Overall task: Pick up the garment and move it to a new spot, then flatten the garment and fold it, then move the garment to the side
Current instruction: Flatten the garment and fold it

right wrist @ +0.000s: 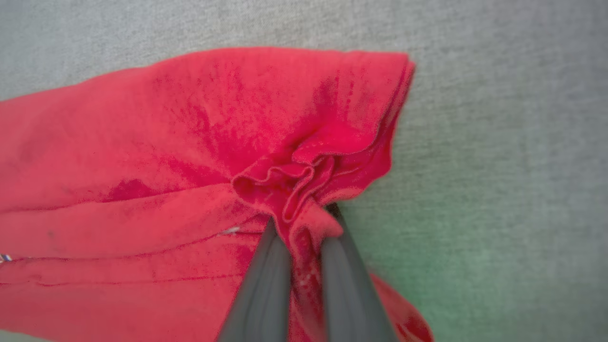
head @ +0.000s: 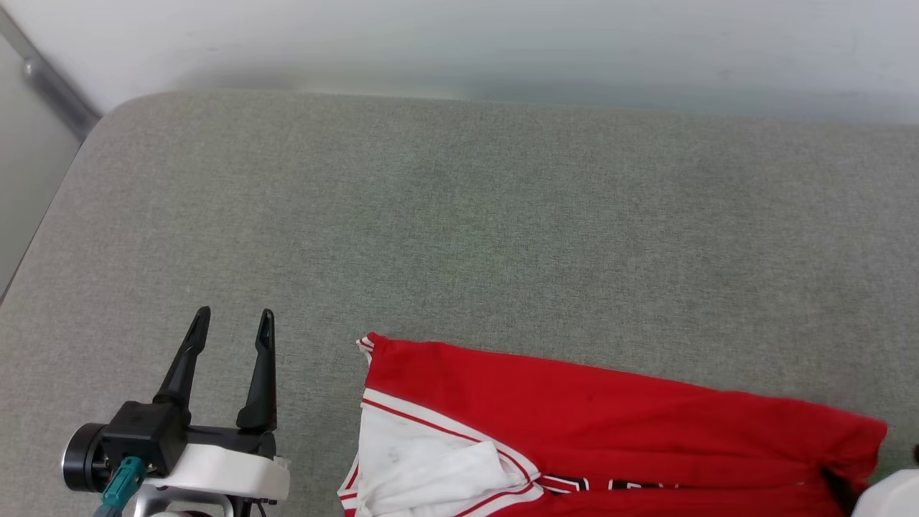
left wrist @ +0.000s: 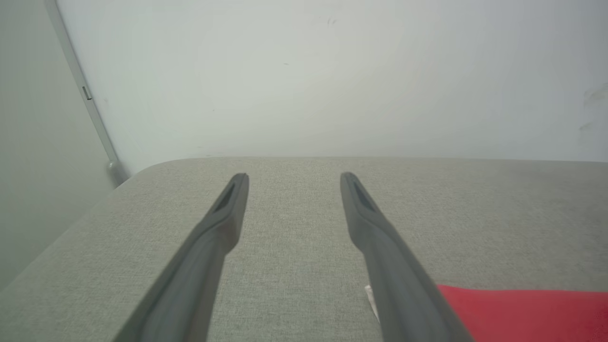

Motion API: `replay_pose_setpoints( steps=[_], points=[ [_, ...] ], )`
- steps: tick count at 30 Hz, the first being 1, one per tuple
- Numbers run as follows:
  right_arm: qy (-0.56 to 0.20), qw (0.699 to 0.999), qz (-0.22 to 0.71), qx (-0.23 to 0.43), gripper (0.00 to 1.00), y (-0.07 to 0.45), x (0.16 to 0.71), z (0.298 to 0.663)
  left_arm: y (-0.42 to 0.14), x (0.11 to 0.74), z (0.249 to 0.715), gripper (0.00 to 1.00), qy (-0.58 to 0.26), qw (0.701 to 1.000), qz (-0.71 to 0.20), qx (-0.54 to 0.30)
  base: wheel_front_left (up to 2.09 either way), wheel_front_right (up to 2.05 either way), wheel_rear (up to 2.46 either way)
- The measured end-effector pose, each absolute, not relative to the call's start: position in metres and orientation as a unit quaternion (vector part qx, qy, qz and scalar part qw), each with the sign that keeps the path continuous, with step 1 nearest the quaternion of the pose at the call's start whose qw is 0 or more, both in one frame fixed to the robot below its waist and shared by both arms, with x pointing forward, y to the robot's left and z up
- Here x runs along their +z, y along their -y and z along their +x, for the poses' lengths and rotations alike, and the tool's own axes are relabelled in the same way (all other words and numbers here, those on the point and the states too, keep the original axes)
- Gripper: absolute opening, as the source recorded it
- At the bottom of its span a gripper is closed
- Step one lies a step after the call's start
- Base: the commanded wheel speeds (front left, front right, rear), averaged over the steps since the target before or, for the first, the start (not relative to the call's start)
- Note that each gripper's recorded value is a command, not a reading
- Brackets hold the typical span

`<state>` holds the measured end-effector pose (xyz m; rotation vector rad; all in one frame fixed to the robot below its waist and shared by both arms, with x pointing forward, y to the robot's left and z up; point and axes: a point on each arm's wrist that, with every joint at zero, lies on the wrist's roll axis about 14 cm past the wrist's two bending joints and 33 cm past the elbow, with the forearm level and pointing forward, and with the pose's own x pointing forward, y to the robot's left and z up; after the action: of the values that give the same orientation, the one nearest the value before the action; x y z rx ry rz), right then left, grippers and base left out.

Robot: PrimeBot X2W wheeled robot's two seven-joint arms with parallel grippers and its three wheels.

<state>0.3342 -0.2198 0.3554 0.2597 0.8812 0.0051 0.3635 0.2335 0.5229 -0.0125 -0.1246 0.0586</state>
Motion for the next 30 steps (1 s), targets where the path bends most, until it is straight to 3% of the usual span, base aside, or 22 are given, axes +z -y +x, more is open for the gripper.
replay_pose_setpoints(
  steps=[8, 14, 20, 30],
  points=[
    [-0.396, 0.909, 0.092, -0.092, 0.00, 0.291, 0.372, 0.332, -0.229, 0.526, 0.362, 1.00, 0.068, 0.998, -0.006, 0.018, 0.00, 0.00, 0.00],
    [-0.380, 0.912, 0.117, -0.099, 0.00, 0.291, 0.385, 0.331, -0.228, 0.524, 0.357, 1.00, 0.065, 0.998, -0.011, 0.016, 0.00, 0.00, 0.00],
    [-0.371, 0.916, 0.140, -0.069, 0.00, 0.272, 0.400, 0.327, -0.222, 0.528, 0.355, 1.00, 0.072, 0.997, -0.016, 0.007, 0.00, 0.00, 0.00],
    [-0.374, 0.903, 0.201, 0.058, 0.00, 0.191, 0.433, 0.314, -0.220, 0.526, 0.343, 1.00, 0.071, 0.997, -0.027, 0.007, 0.00, 0.00, 0.00]
  ],
)
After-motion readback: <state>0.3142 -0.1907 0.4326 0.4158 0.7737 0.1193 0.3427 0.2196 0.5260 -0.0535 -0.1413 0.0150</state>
